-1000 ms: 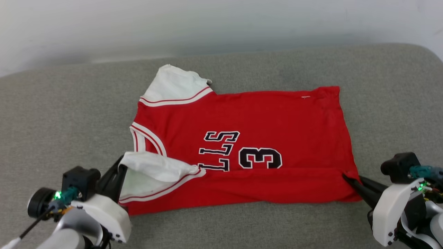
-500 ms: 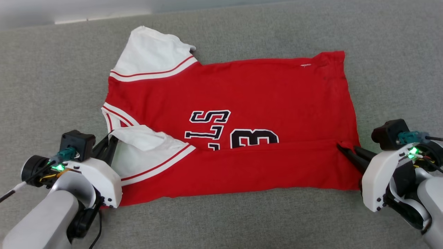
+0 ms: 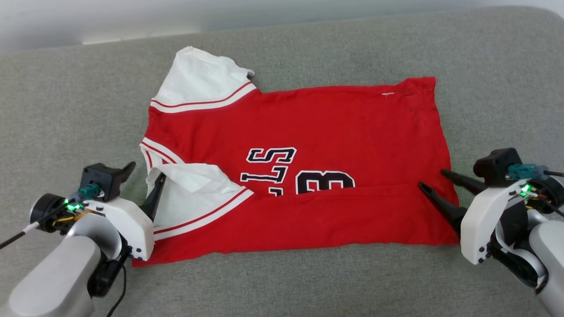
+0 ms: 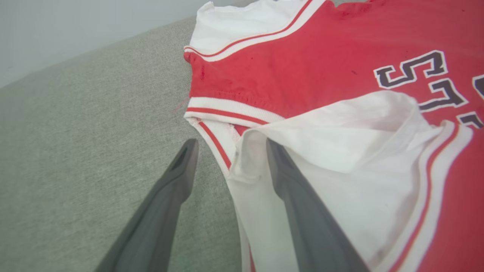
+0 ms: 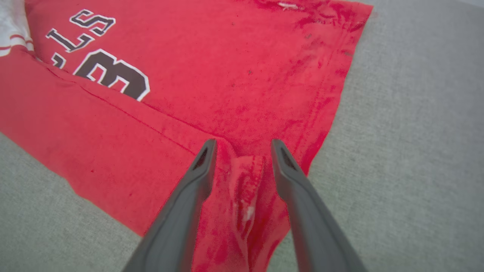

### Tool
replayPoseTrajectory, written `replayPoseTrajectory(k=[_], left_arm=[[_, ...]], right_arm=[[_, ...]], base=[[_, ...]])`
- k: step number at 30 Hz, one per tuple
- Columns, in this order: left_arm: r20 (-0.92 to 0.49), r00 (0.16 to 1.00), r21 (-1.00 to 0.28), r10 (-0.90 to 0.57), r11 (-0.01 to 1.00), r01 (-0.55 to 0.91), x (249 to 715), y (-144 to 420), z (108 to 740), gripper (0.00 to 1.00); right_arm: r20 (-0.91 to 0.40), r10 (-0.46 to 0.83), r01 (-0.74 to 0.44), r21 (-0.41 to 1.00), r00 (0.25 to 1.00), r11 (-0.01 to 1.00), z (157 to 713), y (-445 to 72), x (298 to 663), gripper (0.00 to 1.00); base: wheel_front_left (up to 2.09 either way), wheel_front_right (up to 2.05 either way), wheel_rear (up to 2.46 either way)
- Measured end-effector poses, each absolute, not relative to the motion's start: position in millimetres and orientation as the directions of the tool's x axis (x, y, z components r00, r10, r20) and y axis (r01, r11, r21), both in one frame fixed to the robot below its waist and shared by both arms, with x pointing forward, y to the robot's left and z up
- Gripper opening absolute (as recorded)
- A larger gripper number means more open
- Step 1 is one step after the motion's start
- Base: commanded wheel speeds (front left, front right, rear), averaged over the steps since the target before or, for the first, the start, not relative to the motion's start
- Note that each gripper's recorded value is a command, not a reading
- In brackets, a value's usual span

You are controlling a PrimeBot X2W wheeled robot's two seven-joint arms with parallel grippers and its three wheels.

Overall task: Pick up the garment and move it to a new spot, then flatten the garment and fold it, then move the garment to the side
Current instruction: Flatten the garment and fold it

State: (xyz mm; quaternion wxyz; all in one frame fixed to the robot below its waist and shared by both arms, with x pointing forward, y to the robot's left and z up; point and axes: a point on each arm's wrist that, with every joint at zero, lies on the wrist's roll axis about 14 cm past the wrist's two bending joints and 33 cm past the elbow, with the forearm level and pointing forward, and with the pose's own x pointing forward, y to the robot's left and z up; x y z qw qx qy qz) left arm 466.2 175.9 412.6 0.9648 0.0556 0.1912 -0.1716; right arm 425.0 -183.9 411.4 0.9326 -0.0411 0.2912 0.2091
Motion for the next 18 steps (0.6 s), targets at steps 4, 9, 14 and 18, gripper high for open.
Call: replayPoseTrajectory(k=[4,9,14,18], left_arm=[[-0.365,0.879,0.069,-0.307,0.933,0.354,468,180,430,1.0],[-0.413,0.851,0.091,-0.326,0.914,0.395,462,181,448,1.0],[-0.534,0.774,0.105,-0.339,0.882,0.459,453,182,452,1.0],[-0.665,0.665,0.033,-0.34,0.876,0.481,439,183,440,1.0]], right_arm=[[-0.509,0.375,-0.42,0.029,0.775,0.907,430,-182,430,1.0],[-0.463,0.392,-0.436,0.014,0.795,0.9,448,-176,427,1.0],[-0.444,0.405,-0.451,0.002,0.799,0.893,459,-170,426,1.0],[-0.445,0.406,-0.452,0.002,0.798,0.892,462,-169,422,1.0]], base=[[0.0,0.0,0.0],[0.0,0.0,0.0],[0.0,0.0,0.0],[0.0,0.0,0.0]])
